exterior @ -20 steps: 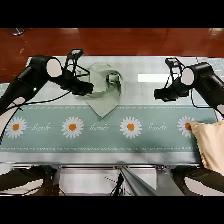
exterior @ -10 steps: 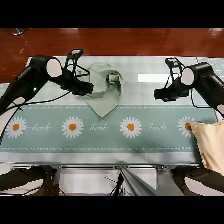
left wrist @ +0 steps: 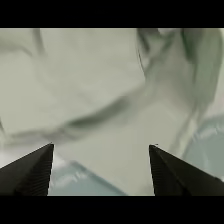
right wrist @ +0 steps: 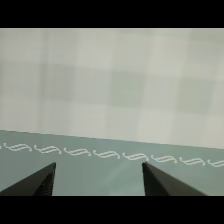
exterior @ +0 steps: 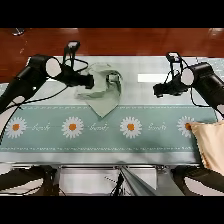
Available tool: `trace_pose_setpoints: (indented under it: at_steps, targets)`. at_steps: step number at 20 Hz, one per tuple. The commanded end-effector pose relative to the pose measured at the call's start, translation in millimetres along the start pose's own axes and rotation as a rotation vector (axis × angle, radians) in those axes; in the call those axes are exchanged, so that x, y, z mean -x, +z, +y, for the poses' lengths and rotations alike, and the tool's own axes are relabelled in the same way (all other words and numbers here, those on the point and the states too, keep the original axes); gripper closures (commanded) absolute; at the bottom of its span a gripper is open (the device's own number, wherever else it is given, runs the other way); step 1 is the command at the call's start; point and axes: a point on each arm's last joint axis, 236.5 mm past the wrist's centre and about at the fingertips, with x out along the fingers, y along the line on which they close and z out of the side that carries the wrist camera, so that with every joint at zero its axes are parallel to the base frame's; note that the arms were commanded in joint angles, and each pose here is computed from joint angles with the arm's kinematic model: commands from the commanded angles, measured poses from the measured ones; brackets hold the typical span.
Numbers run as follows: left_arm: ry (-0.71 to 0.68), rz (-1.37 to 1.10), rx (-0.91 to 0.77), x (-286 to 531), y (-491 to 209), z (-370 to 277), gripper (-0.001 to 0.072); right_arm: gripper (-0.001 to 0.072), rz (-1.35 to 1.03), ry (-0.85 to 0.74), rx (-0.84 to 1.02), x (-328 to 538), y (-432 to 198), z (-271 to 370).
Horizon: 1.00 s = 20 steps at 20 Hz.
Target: Fold the shirts.
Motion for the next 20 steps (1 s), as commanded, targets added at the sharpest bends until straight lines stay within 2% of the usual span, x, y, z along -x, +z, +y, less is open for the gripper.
trace_pose_setpoints:
  at_steps: [1, 5, 10, 16, 20]
  targets:
    - [0.052, -0.225, -0.029, 9, 60, 28, 0.0005, 0.0086, 0.028, -0.063, 0.03, 1, -7, -15]
    - [0.09, -0.249, 0.03, -13, 85, 65, 0.001, 0.0087, 0.022, -0.049, 0.007, 0, -5, -12]
    - [0.067, -0.078, 0.066, -76, 64, 70, 0.0011, 0.0087, -0.016, -0.038, -0.051, 0, 3, -9]
    - [-0.261, 0.187, 0.056, -124, 32, 31, 0.0011, 0.0086, -0.009, -0.024, -0.068, 0, 2, -6]
    - [-0.32, 0.196, -0.013, -136, 25, 19, 0.0011, 0.0086, -0.006, -0.01, -0.081, 0, 1, -3]
